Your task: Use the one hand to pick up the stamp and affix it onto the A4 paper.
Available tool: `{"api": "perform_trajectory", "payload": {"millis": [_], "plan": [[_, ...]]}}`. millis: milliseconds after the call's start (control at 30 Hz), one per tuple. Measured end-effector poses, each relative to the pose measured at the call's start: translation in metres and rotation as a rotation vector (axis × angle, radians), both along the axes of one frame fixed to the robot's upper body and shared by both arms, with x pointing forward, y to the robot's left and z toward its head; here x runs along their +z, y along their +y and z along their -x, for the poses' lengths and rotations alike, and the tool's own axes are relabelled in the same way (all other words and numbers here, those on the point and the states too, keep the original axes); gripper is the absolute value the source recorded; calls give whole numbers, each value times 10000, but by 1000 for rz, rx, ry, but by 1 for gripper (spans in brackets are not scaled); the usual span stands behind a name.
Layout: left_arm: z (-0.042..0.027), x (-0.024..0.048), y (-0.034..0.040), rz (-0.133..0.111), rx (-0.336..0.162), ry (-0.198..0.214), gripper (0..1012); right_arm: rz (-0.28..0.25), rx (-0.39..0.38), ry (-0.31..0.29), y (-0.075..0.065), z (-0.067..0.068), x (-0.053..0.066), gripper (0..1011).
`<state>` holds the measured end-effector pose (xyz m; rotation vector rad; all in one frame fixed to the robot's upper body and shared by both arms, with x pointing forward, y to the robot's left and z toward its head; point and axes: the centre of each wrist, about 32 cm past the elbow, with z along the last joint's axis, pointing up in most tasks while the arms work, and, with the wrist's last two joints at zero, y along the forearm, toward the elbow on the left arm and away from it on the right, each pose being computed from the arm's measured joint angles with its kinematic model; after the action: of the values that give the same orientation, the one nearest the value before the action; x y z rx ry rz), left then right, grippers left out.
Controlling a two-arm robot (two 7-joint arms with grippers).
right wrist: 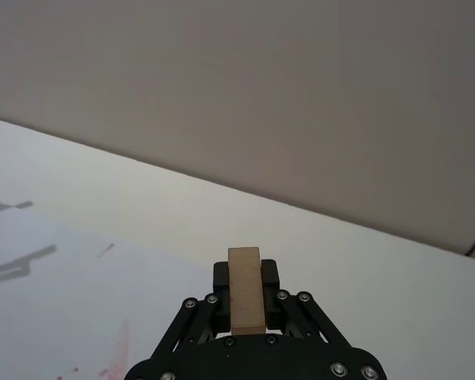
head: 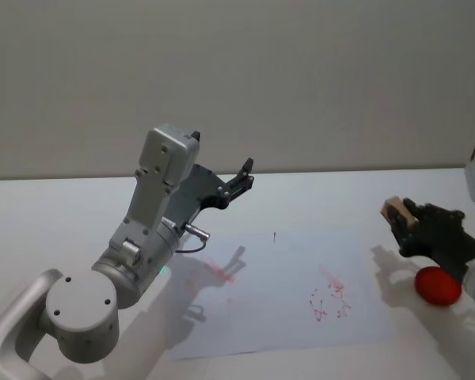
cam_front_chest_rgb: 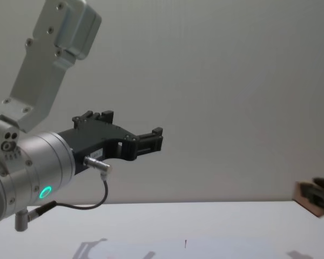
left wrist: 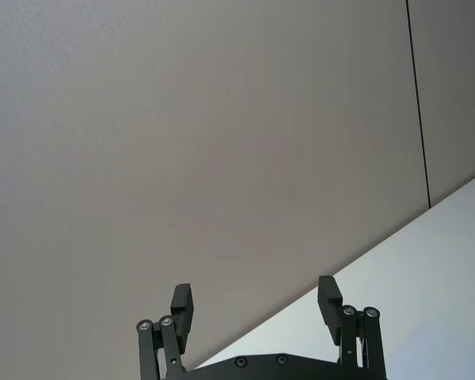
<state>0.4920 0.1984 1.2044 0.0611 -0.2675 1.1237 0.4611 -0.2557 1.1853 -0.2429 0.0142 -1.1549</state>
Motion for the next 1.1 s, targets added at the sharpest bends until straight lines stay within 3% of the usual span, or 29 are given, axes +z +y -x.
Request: {"api": "perform_trajectory", "payload": {"millis": [200, 433, 700, 1100], "plan": [[0, 0, 0, 0, 0, 0, 1001, -28, 85, -21, 87, -177, 36, 213], [0, 0, 0, 0, 0, 0, 1001, -56, 168, 5, 184, -381, 24, 213], [0, 0, 0, 0, 0, 0, 1001, -64, 227, 88, 277, -573, -36, 213], [0, 0, 0, 0, 0, 0, 1001, -21, 252, 186, 360, -681, -143, 213]]}}
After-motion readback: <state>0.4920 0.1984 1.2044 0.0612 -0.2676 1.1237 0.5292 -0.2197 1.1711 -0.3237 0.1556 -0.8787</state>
